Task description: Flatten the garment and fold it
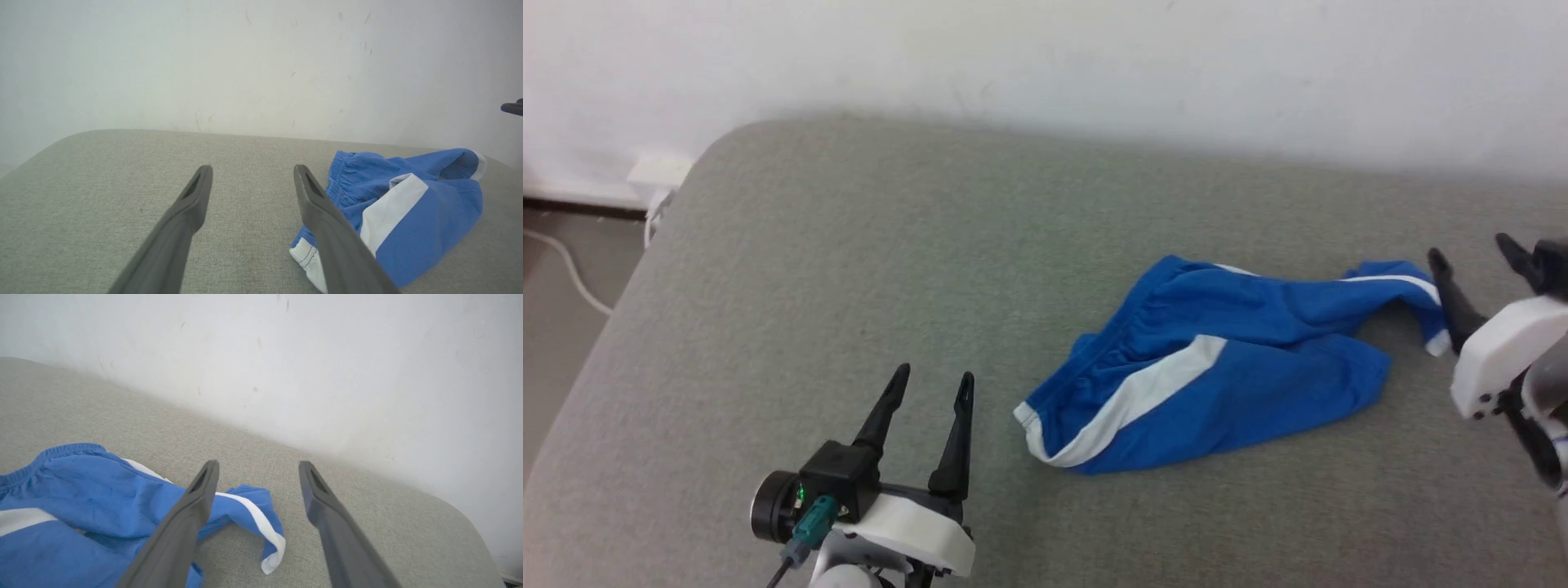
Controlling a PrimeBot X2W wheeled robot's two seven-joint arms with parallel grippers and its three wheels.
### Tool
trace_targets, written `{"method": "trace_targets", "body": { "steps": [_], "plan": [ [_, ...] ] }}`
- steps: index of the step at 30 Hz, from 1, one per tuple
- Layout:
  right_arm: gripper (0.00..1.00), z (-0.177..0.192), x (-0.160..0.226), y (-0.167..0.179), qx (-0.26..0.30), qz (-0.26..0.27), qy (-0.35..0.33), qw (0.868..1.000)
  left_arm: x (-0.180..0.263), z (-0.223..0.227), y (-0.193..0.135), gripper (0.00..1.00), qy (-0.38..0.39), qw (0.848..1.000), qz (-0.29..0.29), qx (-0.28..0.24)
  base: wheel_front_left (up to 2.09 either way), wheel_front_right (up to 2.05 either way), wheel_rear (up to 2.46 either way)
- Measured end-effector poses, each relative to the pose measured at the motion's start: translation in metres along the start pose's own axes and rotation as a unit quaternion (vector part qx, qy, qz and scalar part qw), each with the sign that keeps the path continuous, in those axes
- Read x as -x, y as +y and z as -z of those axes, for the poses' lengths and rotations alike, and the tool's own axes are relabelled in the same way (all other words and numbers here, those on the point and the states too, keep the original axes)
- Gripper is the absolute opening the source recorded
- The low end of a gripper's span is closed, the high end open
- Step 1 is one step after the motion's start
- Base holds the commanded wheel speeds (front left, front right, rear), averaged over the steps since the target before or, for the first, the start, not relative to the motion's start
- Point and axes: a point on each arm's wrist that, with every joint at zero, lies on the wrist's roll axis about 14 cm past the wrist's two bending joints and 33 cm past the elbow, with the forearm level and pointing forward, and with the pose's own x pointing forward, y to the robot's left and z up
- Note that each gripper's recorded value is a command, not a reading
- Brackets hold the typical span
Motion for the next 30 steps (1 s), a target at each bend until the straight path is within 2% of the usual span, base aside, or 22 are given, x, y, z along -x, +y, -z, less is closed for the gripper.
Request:
{"method": "trace_targets", "body": {
  "steps": [6,8,12,15,18,22,26,30],
  "plan": [
    [1.00,-0.007,0.045,0.014,-0.022,-0.010,-0.067,0.997,-0.008,-0.002,-0.020,1.00,-0.006,0.999,0.032,0.017,0.00,0.00,0.00],
    [1.00,-0.008,0.060,0.015,-0.046,0.001,-0.092,0.995,-0.010,-0.002,-0.025,1.00,-0.006,0.999,0.038,0.035,0.00,0.00,0.00],
    [1.00,-0.007,0.087,0.016,-0.097,0.032,-0.138,0.985,-0.013,0.002,-0.035,1.00,0.001,0.998,0.053,0.038,0.00,0.00,0.00],
    [1.00,-0.002,0.103,0.025,-0.134,0.047,-0.157,0.977,-0.014,0.008,-0.043,1.00,0.010,0.997,0.067,0.032,0.00,0.00,0.00],
    [1.00,0.012,0.114,0.034,-0.155,0.056,-0.145,0.976,-0.012,0.018,-0.056,1.00,0.027,0.995,0.094,0.020,0.00,0.00,0.00],
    [1.00,0.021,0.120,0.036,-0.156,0.064,-0.134,0.976,-0.006,0.046,-0.089,1.00,0.085,0.983,0.160,0.008,0.00,0.00,0.00],
    [1.00,0.026,0.123,0.028,-0.147,0.080,-0.123,0.978,-0.022,0.043,-0.129,1.00,0.115,0.967,0.227,-0.011,0.00,0.00,0.00],
    [1.00,0.033,0.124,0.024,-0.142,0.089,-0.112,0.980,-0.038,0.050,-0.144,1.00,0.159,0.952,0.258,-0.046,0.00,0.00,0.00]
  ]
}}
